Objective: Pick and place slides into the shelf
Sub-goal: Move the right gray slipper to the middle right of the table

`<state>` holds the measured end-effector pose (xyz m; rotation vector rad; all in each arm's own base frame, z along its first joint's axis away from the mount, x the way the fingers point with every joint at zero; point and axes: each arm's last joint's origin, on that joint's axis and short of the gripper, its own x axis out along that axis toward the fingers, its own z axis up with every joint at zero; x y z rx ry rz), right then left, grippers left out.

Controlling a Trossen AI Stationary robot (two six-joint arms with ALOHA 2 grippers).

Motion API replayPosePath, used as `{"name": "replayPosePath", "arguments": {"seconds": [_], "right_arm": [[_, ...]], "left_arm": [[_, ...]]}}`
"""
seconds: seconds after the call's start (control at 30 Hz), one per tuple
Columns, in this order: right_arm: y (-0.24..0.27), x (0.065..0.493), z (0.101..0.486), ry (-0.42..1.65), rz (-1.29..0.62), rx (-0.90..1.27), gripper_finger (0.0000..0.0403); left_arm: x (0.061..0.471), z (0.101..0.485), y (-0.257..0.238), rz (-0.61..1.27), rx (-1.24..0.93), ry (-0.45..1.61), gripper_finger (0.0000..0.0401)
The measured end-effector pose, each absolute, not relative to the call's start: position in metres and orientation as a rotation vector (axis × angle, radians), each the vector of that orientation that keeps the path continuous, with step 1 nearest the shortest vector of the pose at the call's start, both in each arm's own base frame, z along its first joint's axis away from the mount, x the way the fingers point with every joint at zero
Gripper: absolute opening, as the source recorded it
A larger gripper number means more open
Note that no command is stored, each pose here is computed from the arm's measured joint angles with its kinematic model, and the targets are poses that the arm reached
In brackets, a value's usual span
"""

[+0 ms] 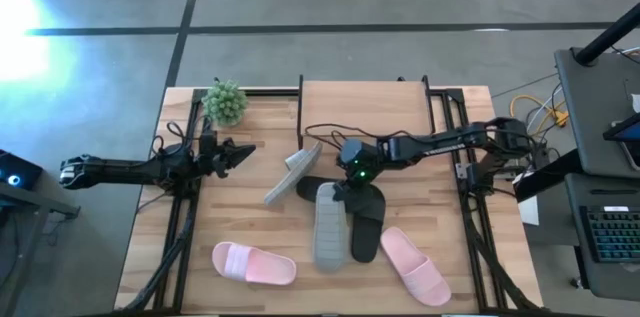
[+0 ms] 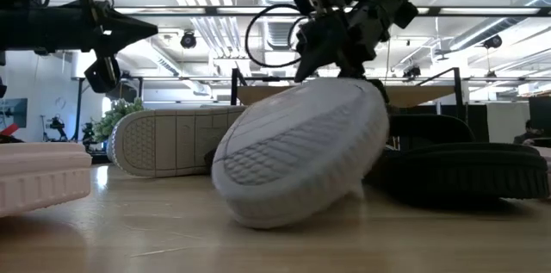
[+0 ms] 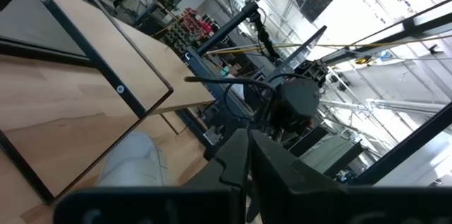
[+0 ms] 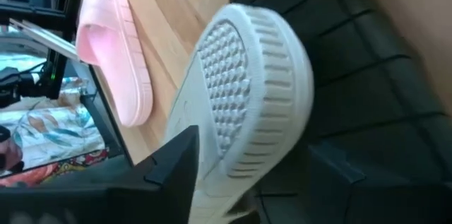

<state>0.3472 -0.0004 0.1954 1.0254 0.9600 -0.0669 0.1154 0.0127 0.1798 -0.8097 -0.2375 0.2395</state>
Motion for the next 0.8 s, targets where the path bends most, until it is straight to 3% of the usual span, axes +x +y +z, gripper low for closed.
{"name": "replayPosePath", "arguments": {"seconds": [0.33, 0.8], "right_arm": [[0.000, 0.359, 0.201, 0.952, -0.011, 0.996, 0.0223], [0.000, 0.358, 0.198, 0.962, -0.023, 1.004, 0.0158]], "left_arm": [[0.116, 0.180, 0.013, 0.236, -0.809, -0.232, 0.0002], [0.116, 0.180, 0.012, 0.217, -0.809, -0.227, 0.0002]]}}
